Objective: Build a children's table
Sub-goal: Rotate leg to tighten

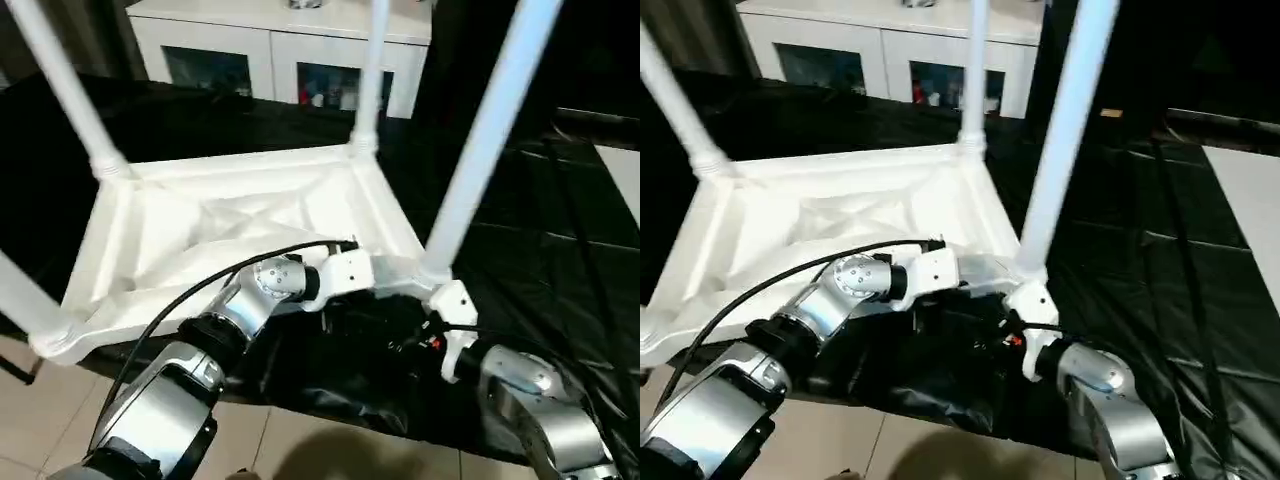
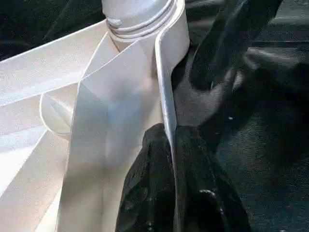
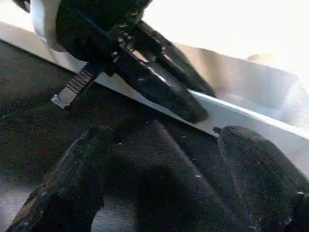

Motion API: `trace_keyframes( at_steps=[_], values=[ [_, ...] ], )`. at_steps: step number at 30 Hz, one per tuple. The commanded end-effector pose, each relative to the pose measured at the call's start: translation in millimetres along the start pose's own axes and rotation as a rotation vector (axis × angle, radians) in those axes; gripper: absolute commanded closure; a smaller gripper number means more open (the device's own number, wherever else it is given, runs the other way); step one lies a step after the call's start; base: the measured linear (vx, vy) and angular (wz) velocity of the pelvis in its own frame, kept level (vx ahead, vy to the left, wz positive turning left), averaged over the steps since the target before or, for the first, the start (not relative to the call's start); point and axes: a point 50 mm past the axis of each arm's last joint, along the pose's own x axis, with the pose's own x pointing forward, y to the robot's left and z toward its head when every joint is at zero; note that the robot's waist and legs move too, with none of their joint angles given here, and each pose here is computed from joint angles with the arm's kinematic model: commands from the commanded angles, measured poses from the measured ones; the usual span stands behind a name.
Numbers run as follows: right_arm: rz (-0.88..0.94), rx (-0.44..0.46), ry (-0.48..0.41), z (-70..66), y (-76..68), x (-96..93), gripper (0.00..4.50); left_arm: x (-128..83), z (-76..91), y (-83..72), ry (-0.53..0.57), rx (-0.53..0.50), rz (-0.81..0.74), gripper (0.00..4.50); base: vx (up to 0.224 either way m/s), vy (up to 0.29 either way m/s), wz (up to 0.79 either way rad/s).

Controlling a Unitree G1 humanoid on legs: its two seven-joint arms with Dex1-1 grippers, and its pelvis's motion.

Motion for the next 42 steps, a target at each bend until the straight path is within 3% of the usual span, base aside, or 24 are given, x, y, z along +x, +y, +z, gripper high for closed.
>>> trace_keyframes(
  at_steps=[1, 2, 3, 5, 10, 15, 19, 24, 26, 28, 29, 33, 37, 42],
  values=[
    [0.005, -0.027, -0.007, 6.9, -0.1, 0.5, 0.72, 4, 22.7, 7.0, -0.134, 0.032, 0.071, 4.50, 0.000, 0.000, 0.00],
    [0.008, -0.029, -0.009, 7.4, 0.1, 1.1, 0.68, 2, 18.8, 7.6, -0.128, -0.014, 0.069, 4.20, 0.000, 0.000, 0.00],
    [0.009, -0.036, -0.010, 8.3, -0.1, 2.1, 0.68, -3, 14.3, 11.3, -0.130, -0.067, 0.104, 4.20, 0.000, 0.000, 0.00],
    [0.010, -0.037, -0.013, 9.0, 0.0, 2.8, 0.66, -8, 12.6, 12.3, -0.146, -0.097, 0.109, 3.85, 0.000, 0.000, 0.00],
    [0.018, -0.038, -0.020, 10.7, 1.8, 5.5, 0.66, -28, 10.5, 12.1, -0.234, -0.200, 0.091, 3.65, 0.000, 0.000, 0.00],
    [0.032, -0.045, -0.021, 11.5, 3.8, 8.2, 0.66, -60, 6.3, 0.6, -0.263, -0.321, -0.028, 3.32, 0.000, 0.000, 0.00],
    [0.034, -0.049, -0.024, 12.6, 3.2, 8.7, 0.66, -88, 0.0, -14.9, -0.191, -0.360, -0.156, 2.89, 0.000, 0.000, 0.00],
    [0.042, -0.052, -0.024, 12.5, 3.2, 9.6, 0.66, -119, -0.6, -19.7, -0.110, -0.358, -0.189, 2.89, 0.000, 0.000, 0.00],
    [0.047, -0.053, -0.023, 12.4, 4.1, 10.7, 0.66, -129, -4.4, -21.0, -0.033, -0.366, -0.186, 2.89, 0.000, 0.000, 0.00],
    [0.053, -0.056, -0.022, 12.4, 5.0, 12.2, 0.66, -139, -16.0, -23.8, 0.111, -0.375, -0.186, 2.89, 0.000, 0.000, 0.00],
    [0.054, -0.056, -0.022, 12.4, 5.0, 12.8, 0.66, -143, -24.7, -22.8, 0.201, -0.369, -0.155, 2.89, 0.000, 0.000, 0.00],
    [0.055, -0.057, -0.023, 12.4, 5.8, 13.8, 0.66, -147, -41.3, -14.8, 0.342, -0.374, -0.031, 2.89, 0.000, 0.000, 0.00],
    [0.054, -0.058, -0.023, 13.0, 5.1, 14.5, 0.66, -148, -46.2, -9.3, 0.405, -0.376, 0.029, 2.89, 0.000, 0.000, 0.00],
    [0.045, -0.059, -0.024, 13.2, 4.2, 15.0, 0.66, -143, -45.2, 14.4, 0.424, -0.305, 0.201, 2.89, 0.000, 0.000, 0.00]
  ],
)
